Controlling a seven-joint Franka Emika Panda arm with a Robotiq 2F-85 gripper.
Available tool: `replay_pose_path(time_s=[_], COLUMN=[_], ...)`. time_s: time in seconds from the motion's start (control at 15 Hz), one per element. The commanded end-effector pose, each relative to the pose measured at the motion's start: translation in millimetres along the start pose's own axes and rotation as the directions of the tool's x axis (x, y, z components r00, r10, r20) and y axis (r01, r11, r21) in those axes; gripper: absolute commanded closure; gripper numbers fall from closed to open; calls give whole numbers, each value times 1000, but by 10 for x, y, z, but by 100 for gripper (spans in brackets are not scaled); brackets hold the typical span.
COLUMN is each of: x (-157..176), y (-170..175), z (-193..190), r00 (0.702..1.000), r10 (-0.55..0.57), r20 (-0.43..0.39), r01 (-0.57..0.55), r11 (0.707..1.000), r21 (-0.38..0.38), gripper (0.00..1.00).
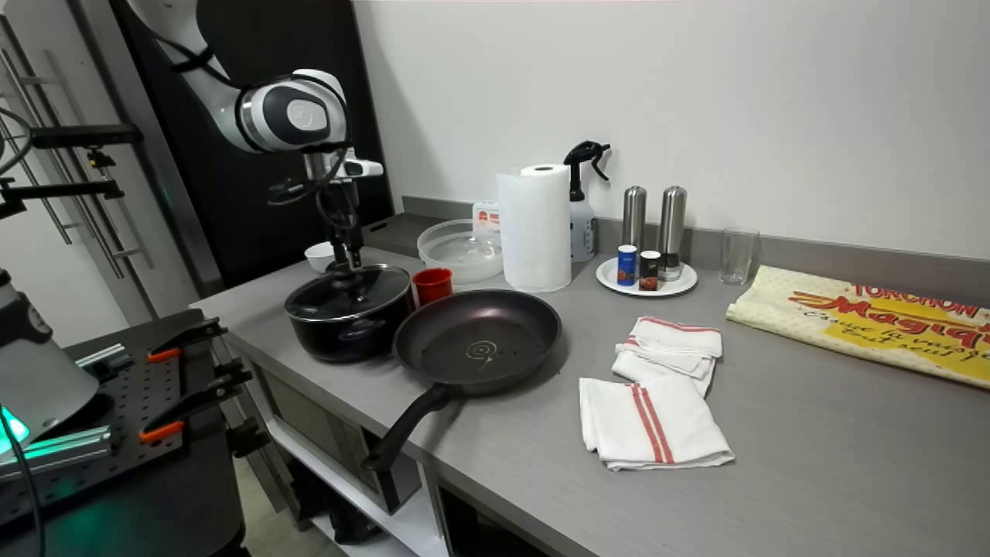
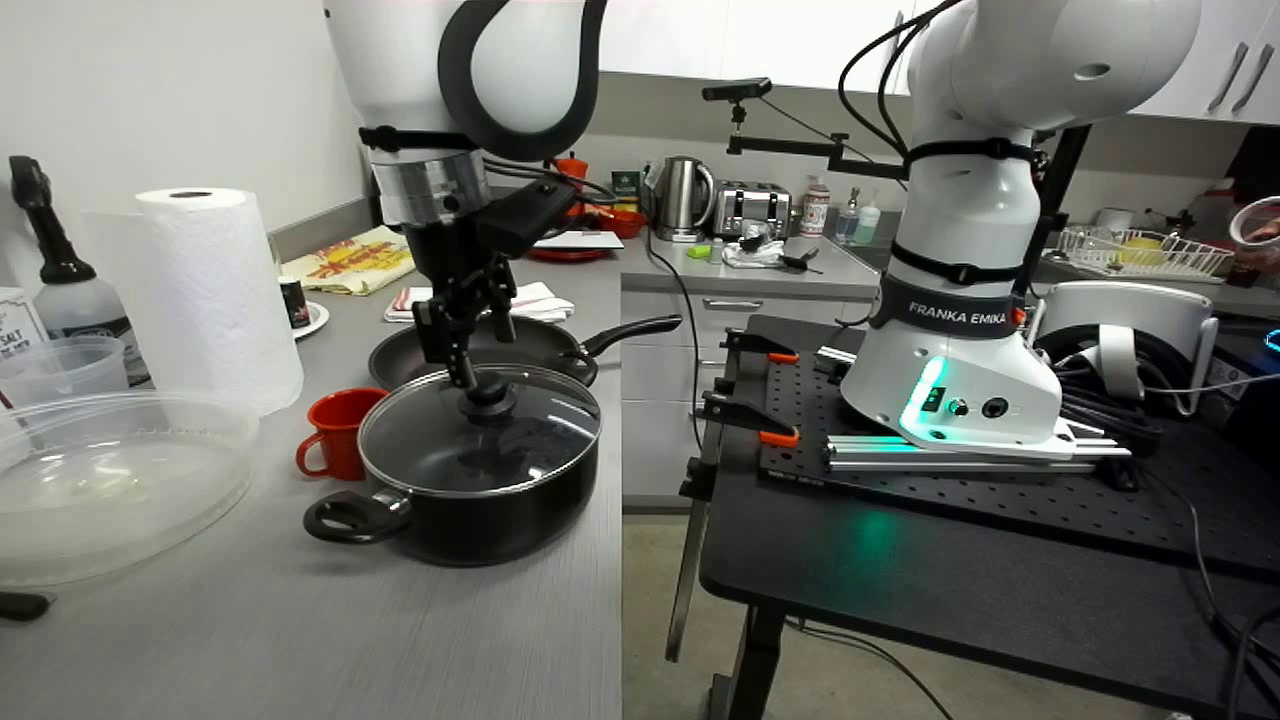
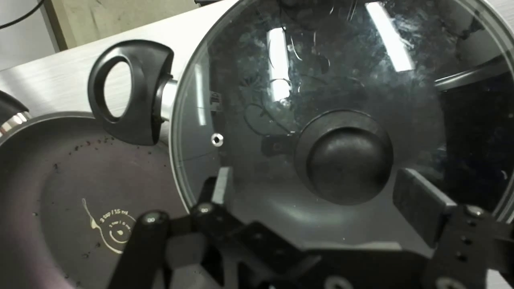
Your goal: Remove the lid from the table and put it on the table
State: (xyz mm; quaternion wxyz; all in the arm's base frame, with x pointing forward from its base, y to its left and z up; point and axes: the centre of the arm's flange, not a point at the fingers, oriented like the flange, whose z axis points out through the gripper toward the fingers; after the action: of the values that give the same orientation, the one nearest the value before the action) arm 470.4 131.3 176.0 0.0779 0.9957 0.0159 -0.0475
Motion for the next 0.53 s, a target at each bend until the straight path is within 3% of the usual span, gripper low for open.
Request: replay_pose_path(time_s=[0.0, 0.47], x=[119, 153], y=[-89, -192], z=[70, 127], r00=[1000, 999], r10=[-8, -27], r20=[-21, -17], r01=[8, 27], r11=[1000, 1000], r21=[-8, -7], gripper=[0, 0])
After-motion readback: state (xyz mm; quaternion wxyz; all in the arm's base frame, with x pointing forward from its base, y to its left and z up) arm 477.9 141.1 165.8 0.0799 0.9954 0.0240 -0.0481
